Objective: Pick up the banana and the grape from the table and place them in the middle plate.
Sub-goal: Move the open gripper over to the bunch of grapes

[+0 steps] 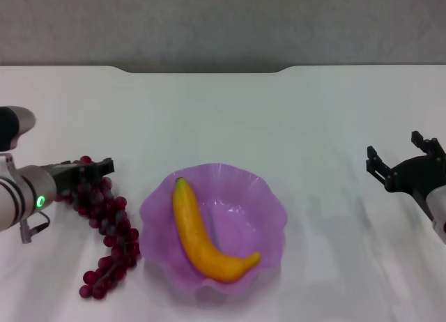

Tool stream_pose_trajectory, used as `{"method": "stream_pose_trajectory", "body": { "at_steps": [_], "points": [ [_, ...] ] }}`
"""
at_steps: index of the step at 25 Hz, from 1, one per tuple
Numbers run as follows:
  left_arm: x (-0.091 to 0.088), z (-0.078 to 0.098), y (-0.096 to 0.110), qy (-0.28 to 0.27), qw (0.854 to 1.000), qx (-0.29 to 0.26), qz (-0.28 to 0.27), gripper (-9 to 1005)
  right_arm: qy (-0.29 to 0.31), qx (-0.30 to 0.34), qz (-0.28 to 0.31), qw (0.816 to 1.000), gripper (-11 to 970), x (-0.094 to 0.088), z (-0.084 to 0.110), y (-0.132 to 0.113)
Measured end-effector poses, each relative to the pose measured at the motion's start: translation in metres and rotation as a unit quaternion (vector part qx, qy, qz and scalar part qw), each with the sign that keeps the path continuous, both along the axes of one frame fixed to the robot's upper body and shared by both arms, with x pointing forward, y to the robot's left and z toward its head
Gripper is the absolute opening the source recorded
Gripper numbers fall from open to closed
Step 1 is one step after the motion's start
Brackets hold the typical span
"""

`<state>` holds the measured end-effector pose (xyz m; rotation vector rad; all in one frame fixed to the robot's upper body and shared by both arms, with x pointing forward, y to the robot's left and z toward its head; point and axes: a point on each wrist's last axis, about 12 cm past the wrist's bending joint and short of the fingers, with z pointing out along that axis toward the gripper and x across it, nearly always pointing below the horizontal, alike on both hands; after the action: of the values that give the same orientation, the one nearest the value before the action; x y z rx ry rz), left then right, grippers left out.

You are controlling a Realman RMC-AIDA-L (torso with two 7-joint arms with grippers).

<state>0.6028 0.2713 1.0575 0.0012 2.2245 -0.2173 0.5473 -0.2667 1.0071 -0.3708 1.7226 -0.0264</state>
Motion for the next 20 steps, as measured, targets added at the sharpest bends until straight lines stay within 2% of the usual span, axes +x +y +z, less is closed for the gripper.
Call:
{"method": "stream_pose_trajectory", "body": {
  "at_steps": [3,8,20],
  "points": [
    [0.002,-0.004,-0.004,0.001,1.0,0.003,-0.003,887,0.0,0.0,0.003,1.0,877,0.0,0.0,0.001],
    [0.002,-0.012,0.001,-0.003,1.0,0.015,0.01,886,-0.001,0.001,0.007,1.0,877,0.001,0.001,0.004],
    [0.001,-0.018,0.006,-0.005,0.999,0.023,0.022,883,-0.001,0.0,0.011,1.0,877,0.001,0.001,0.005]
  ]
}}
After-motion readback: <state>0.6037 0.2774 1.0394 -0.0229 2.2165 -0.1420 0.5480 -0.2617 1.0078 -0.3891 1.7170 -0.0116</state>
